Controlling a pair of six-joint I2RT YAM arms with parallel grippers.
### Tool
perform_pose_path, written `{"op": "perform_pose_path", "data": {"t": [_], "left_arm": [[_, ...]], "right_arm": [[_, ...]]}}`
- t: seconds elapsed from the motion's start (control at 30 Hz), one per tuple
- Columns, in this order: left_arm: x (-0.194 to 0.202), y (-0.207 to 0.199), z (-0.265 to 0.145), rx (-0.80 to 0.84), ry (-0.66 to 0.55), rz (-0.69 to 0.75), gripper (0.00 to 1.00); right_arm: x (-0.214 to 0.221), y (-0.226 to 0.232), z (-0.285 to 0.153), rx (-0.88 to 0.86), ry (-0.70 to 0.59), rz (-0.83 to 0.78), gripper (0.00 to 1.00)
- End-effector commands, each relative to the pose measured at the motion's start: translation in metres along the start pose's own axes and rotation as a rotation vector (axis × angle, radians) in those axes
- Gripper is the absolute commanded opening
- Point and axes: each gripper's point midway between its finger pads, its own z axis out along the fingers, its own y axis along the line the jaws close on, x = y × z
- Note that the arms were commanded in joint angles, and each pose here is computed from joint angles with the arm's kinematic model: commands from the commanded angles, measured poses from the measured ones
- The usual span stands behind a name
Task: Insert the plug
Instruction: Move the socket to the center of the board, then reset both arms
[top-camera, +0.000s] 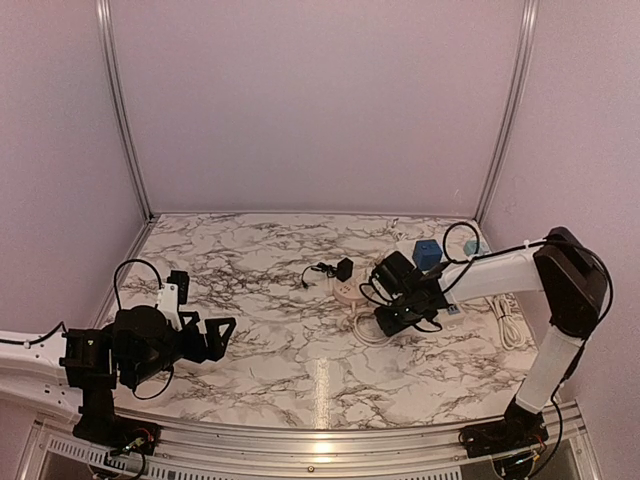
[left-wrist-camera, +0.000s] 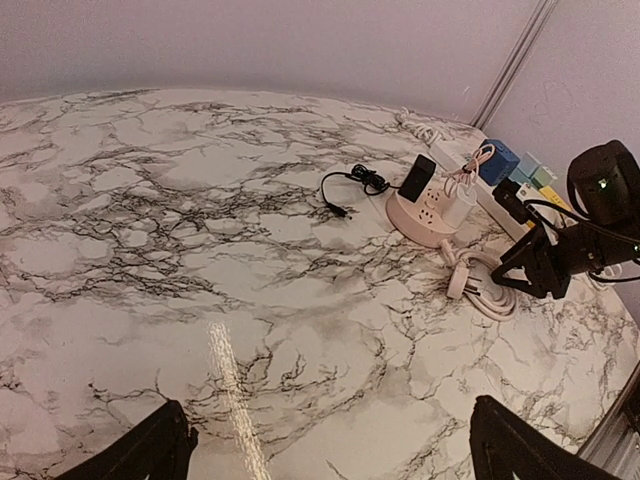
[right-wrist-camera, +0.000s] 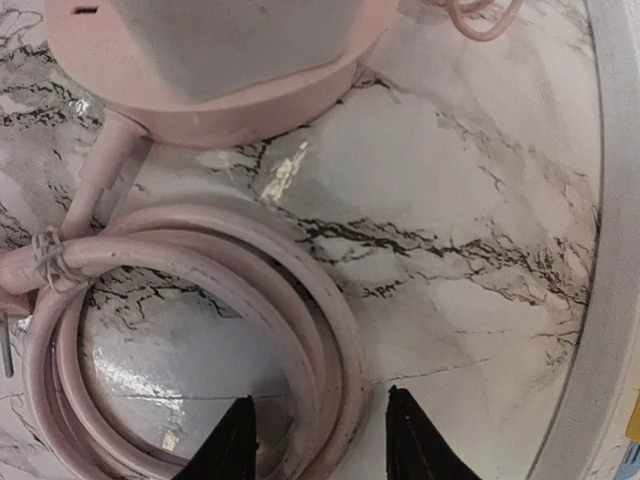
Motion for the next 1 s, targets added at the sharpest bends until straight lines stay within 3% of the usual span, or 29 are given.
{"op": "perform_pose_path", "data": {"t": [0.0,0.07,0.17,0.37,0.6,0.83,0.97], "left_arm": [[-0.011,-0.014,-0.001,0.040,-0.017,-0.015,0.99],[-0.011,-0.014,-0.001,0.041,-0.017,-0.015,0.99],[-0.012,-0.016,-0.001,0.043,-0.019,-0.011,0.99],[-0.026,-0.034,-0.004,0.066,-0.014,0.107,0.99],[-0.046,-0.058,0.001,0.042,0.090,0.326,0.99],[-0.066,-0.047,0.005,0.096,0.098,0.218,0.99],[-0.079,-0.039,-0.004,0.089,0.080,0.240,0.99]], "right_arm": [[-0.006,0.008,-0.024,-0.078,-0.009,-0.004,0.51],[-0.023,0.007,-0.043,-0.092,-0.065,0.004,0.65],[-0.050,0.008,-0.082,-0.115,-0.170,-0.004,0.98],[-0.084,0.008,-0.162,-0.116,-0.374,-0.058,0.99],[-0.082,-0.019,-0.233,-0.126,-0.625,0.025,0.99],[-0.051,-0.057,-0.293,-0.128,-0.899,0.135,0.98],[-0.033,-0.073,-0.327,-0.151,-1.021,0.178,0.98]]}}
